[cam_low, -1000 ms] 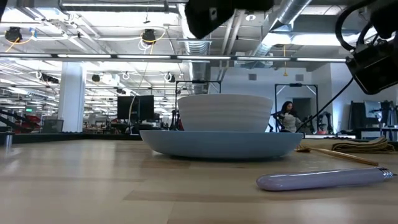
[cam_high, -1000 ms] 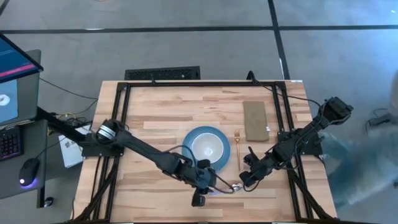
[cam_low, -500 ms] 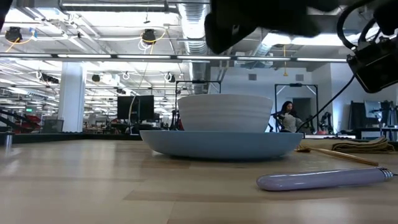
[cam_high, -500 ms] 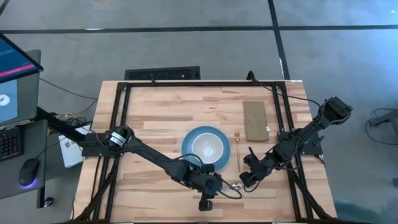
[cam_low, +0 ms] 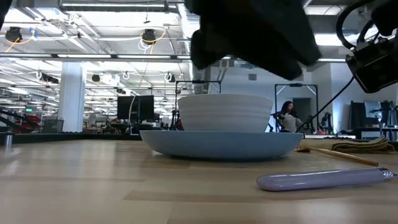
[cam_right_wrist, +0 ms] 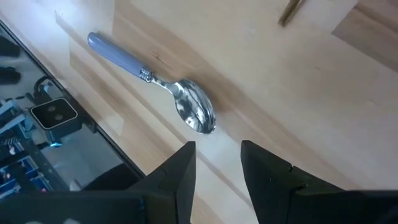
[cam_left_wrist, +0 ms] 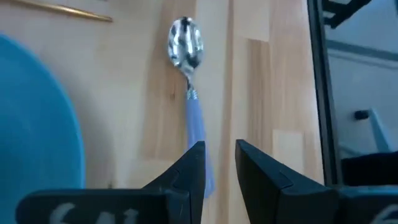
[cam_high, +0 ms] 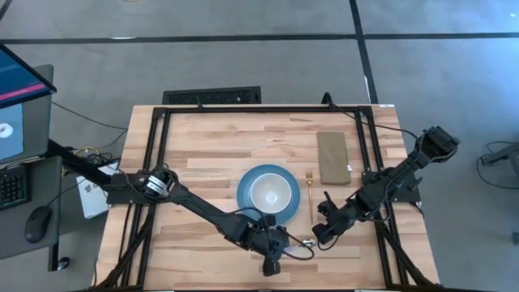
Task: Set table place
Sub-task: Place the small silver tool inside the white bowl
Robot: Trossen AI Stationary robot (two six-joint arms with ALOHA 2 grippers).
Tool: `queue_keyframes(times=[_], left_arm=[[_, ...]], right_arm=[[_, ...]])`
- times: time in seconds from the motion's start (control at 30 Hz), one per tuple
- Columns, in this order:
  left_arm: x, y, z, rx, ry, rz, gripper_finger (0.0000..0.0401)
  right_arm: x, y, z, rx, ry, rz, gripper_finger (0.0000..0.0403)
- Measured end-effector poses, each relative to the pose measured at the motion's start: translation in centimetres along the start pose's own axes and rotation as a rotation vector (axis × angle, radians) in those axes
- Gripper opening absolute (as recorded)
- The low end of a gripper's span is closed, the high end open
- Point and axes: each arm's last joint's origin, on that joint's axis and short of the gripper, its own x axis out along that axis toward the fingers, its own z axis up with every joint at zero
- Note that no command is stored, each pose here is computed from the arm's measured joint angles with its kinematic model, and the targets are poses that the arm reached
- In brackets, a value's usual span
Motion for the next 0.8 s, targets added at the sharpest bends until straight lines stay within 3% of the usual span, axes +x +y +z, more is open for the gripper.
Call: queue_keyframes(times=[0.2, 0.8], left_arm=[[1.8, -0.3, -1.0, -0.037, 0.024, -0.009, 0.0077], [1.9, -0.4, -0.9, -0.053, 0.009, -0.018, 0.0077]], right_arm=[[0.0, -0.1, 0.0, -0.003, -0.002, -0.012, 0.0152], [0.4, -0.2, 0.1, 0.017, -0.029, -0.017, 0.0152]])
